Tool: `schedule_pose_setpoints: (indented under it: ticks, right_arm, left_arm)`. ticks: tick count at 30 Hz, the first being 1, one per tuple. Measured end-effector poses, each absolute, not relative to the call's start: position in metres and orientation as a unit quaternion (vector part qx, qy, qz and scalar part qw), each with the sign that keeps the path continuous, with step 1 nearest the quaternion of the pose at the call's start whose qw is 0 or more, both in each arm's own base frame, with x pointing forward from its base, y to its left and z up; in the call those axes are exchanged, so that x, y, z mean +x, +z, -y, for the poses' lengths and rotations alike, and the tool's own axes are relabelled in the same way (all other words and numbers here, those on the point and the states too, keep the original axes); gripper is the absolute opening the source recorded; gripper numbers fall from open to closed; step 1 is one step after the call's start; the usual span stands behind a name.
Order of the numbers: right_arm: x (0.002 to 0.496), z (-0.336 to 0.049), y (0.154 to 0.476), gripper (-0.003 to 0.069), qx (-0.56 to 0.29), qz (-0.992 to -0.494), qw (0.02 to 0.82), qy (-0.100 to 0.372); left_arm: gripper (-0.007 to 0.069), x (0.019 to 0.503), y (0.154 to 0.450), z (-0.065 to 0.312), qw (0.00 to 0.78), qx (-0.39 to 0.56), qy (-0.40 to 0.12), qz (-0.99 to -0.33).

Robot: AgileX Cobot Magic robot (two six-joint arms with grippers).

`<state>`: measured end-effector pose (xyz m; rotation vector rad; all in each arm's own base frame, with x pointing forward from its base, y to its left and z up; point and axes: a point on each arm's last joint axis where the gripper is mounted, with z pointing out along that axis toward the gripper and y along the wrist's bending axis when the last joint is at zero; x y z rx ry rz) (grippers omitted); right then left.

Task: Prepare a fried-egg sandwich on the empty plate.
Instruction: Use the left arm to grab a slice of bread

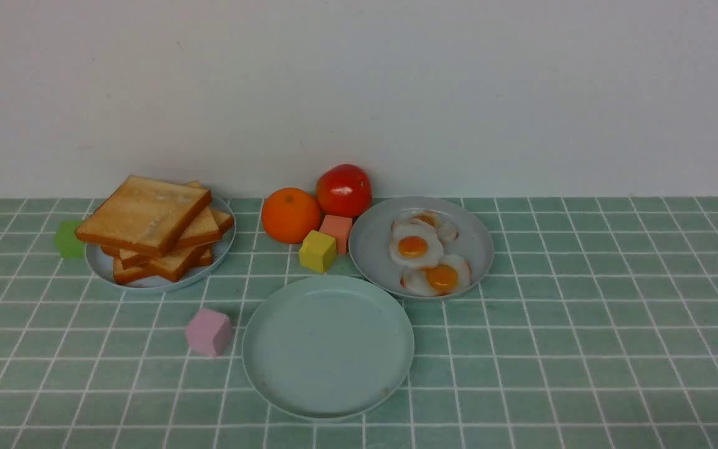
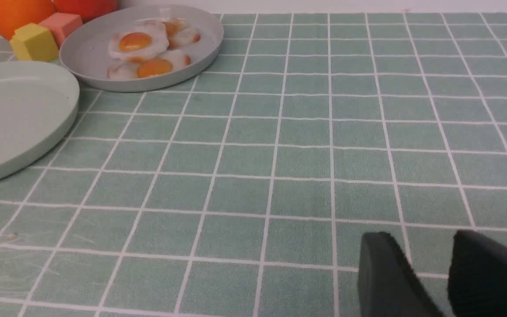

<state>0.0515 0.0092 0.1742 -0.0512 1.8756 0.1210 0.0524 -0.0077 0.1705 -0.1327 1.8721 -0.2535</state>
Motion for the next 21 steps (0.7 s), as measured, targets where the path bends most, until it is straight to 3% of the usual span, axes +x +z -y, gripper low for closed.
schedule_pose_setpoints:
  ticks: [9, 11, 17, 21]
  right_arm:
    - [0.052, -0.009, 0.174, 0.0241, -0.022, -0.806, 0.590, 0.052]
    - [0.052, -0.009, 0.174, 0.0241, -0.022, -0.806, 0.590, 0.052]
    - [0.052, -0.009, 0.174, 0.0241, -0.022, -0.806, 0.590, 0.052]
    - [0.052, -0.009, 0.174, 0.0241, -0.022, -0.806, 0.590, 0.052]
  left_arm:
    - [0.0238, 0.053, 0.173, 0.008, 0.594, -0.066, -0.119, -0.793]
    - [0.0238, 0.054, 0.177, 0.009, 0.601, -0.101, -0.159, -0.777]
    - [0.0238, 0.056, 0.191, 0.011, 0.588, -0.271, -0.345, -0.679]
    - [0.0237, 0.057, 0.199, 0.007, 0.600, -0.316, -0.385, -0.627]
